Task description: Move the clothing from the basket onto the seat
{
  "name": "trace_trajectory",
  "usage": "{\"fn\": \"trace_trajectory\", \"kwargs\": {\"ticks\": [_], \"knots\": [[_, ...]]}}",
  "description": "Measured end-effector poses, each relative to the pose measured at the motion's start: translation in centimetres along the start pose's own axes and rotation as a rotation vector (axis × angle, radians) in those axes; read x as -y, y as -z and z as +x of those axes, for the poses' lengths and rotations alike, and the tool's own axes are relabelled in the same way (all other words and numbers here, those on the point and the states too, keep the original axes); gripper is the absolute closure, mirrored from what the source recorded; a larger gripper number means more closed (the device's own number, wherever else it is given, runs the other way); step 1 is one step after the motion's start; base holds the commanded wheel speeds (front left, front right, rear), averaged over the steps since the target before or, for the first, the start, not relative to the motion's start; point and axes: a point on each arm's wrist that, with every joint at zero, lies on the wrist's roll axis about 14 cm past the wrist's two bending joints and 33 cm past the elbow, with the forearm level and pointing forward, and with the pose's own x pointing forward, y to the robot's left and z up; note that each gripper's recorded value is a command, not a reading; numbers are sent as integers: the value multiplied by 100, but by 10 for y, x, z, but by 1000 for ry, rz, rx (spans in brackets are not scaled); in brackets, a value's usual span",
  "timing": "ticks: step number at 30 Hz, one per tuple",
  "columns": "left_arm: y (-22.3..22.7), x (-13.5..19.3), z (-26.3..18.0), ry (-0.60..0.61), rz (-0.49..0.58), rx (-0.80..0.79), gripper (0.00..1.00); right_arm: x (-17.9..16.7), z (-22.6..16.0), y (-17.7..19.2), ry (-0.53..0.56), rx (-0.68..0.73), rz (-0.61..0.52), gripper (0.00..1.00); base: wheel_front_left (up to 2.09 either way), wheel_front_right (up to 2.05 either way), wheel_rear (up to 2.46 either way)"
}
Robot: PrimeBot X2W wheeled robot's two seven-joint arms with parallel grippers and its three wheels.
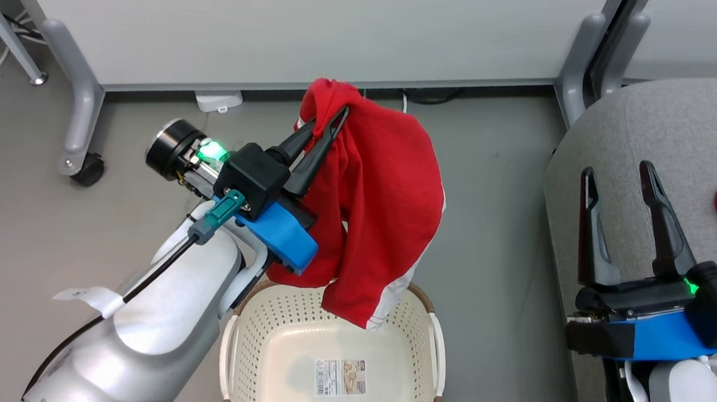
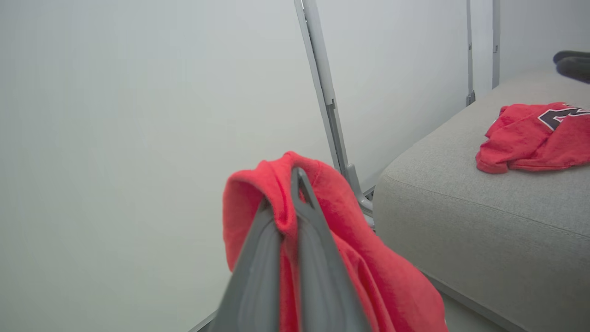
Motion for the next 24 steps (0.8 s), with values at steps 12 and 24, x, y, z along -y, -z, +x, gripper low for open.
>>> {"fn": "trace_trajectory", "kwargs": {"ticks": [12, 24], "knots": [[-58, 7, -5, 21, 72, 146, 100, -8, -9, -11, -13, 16, 22, 0, 0, 0, 0], [-71, 18, -11, 42, 86, 180, 100, -30, -7, -17, -82, 27, 3, 0, 0, 0, 0]]}}
